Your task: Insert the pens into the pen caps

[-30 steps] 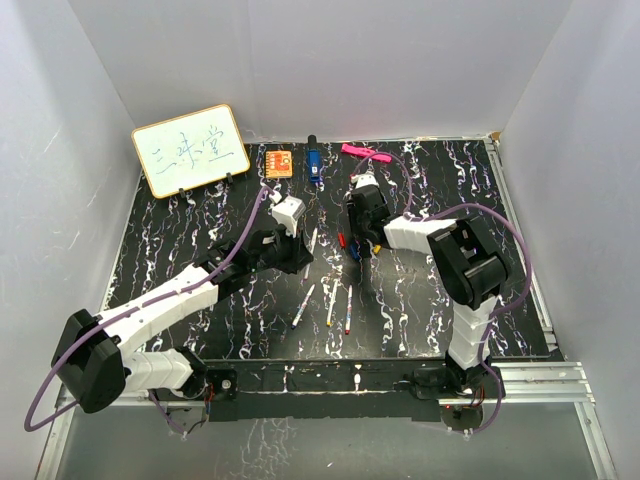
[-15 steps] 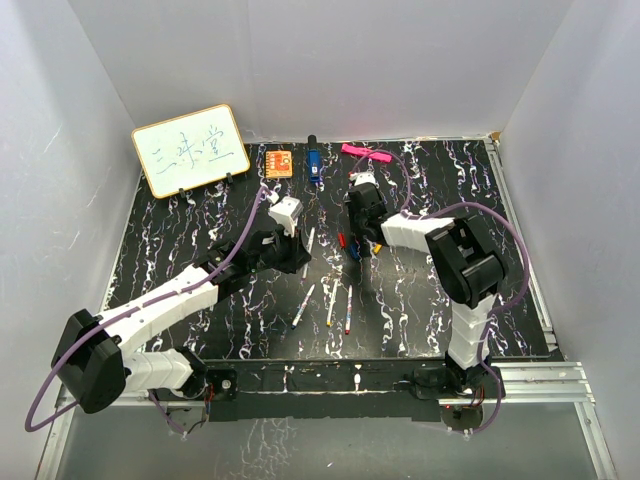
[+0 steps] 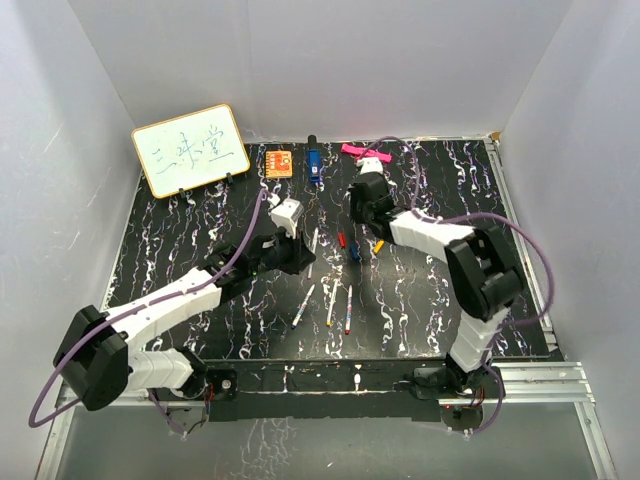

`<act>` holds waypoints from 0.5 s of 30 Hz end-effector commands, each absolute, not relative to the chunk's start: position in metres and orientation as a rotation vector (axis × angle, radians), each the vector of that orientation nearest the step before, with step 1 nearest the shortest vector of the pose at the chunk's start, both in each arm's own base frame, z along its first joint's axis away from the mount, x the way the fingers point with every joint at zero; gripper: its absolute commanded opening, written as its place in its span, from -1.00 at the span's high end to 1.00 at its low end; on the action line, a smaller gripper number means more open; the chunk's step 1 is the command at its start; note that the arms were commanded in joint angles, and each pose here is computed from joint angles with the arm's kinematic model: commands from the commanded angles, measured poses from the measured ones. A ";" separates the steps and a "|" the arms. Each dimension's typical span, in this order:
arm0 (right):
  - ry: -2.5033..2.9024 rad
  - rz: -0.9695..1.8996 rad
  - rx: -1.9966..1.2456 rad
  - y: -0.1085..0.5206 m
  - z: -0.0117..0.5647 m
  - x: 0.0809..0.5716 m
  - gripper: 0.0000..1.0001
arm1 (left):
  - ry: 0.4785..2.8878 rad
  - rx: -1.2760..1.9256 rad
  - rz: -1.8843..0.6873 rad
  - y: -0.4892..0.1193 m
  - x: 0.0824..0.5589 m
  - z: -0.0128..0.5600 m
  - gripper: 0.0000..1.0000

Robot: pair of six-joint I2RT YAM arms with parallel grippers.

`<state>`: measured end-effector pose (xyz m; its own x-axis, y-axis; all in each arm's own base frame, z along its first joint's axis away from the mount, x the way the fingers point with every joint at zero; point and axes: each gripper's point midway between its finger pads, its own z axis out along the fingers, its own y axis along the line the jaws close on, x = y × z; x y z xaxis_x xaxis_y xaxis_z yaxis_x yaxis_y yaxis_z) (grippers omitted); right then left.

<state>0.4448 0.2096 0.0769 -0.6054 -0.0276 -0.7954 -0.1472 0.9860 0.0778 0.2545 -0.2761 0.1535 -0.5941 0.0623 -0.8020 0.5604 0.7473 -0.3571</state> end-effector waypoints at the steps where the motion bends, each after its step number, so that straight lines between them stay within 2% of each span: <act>1: 1.880 0.409 -0.062 0.229 0.191 0.450 1.00 | 2.064 0.452 -0.889 -0.296 0.258 0.162 1.00; 9: 1.514 0.681 -0.059 0.233 0.282 0.406 1.00 | 1.982 0.443 -1.049 -0.314 0.253 0.170 1.00; 15: 1.374 0.857 -0.090 0.241 0.299 0.375 1.00 | 1.890 0.414 -1.132 -0.322 0.252 0.187 1.00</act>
<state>0.3951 0.2286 0.2487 -0.1614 0.3441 -0.9249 -0.4266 0.8208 0.3799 0.2499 -0.3100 0.1503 -0.6228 -0.0470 -0.7810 0.5949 0.6198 -0.5117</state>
